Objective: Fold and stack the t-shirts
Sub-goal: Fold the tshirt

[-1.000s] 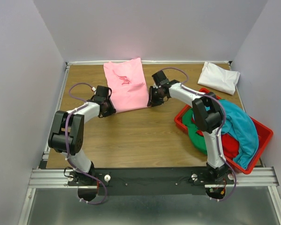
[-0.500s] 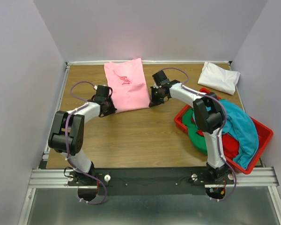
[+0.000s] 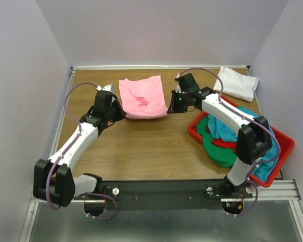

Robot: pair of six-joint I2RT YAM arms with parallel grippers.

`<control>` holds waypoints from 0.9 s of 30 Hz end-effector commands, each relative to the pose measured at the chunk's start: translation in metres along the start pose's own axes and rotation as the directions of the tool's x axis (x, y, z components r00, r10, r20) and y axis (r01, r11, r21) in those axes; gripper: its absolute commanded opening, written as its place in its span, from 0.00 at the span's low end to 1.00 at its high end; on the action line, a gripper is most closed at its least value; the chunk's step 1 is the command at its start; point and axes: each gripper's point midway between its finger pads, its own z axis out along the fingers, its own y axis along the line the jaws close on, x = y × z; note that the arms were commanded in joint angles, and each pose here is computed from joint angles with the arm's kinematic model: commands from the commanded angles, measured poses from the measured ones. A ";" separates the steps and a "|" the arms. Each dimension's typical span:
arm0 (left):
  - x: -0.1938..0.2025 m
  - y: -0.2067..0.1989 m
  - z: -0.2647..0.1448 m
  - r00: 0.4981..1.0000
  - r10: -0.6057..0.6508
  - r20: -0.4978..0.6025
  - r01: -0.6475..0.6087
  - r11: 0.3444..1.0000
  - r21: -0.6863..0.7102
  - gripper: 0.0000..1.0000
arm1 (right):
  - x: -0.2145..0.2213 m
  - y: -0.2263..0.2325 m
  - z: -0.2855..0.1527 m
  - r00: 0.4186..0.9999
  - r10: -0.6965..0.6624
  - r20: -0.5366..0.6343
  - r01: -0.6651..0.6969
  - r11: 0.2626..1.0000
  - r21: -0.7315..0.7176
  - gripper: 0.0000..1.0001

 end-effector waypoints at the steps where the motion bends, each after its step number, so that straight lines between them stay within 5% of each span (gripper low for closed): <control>1: 0.037 0.000 -0.027 0.995 -0.011 -0.101 0.012 1.000 0.012 0.00 | 0.028 0.001 -0.034 0.999 0.002 -0.039 -0.001 1.000 0.025 0.01; 11: 0.083 -0.025 -0.083 0.980 -0.031 -0.195 0.050 0.994 0.093 0.00 | 0.070 0.016 -0.097 0.999 -0.004 -0.046 0.007 0.997 0.075 0.01; 27: 0.105 -0.027 -0.143 0.961 -0.047 -0.272 0.079 0.991 0.107 0.00 | 0.119 0.029 -0.155 0.991 0.078 -0.112 -0.064 0.990 0.122 0.01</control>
